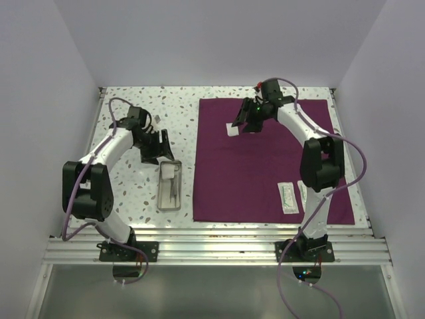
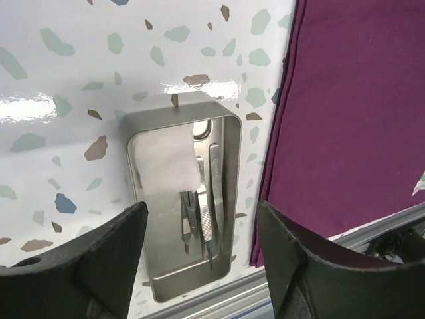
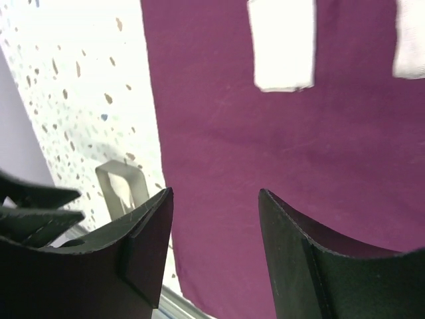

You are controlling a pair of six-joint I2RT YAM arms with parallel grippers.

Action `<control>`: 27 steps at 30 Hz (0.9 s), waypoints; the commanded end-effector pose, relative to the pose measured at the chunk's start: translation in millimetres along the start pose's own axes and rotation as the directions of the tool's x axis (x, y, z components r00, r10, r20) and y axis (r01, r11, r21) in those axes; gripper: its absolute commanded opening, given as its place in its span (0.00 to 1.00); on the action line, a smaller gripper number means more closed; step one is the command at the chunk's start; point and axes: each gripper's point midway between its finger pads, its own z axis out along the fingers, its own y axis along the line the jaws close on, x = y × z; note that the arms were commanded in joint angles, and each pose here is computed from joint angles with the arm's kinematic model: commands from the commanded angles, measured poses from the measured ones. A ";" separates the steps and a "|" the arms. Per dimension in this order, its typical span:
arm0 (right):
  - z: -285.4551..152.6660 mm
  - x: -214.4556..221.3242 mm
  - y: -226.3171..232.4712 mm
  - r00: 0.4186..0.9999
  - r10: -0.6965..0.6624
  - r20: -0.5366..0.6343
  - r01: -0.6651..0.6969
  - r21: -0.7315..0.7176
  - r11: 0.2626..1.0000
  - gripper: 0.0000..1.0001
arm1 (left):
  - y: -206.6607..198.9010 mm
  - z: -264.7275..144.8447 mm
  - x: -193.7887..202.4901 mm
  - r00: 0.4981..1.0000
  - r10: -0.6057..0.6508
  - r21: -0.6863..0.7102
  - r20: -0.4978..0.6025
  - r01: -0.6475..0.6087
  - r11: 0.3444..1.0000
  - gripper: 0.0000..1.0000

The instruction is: Prepare the surgical pack

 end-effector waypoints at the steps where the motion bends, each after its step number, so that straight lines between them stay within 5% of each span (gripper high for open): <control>1: -3.6 -23.0 -3.3 0.997 -0.023 0.073 0.020 0.033 0.999 0.57 | -12.5 -22.6 -10.9 0.998 -0.001 0.001 0.069 0.001 1.000 0.70; 12: 20.5 -90.9 -81.4 0.983 -0.009 0.186 -0.018 0.139 0.990 0.39 | -63.7 -17.7 5.8 0.998 0.046 0.177 0.053 -0.055 0.983 0.64; 27: 56.2 -108.2 -122.4 0.977 -0.158 0.142 0.132 0.180 0.975 0.40 | -80.9 -6.2 24.9 0.998 0.056 0.205 0.002 -0.055 0.977 0.63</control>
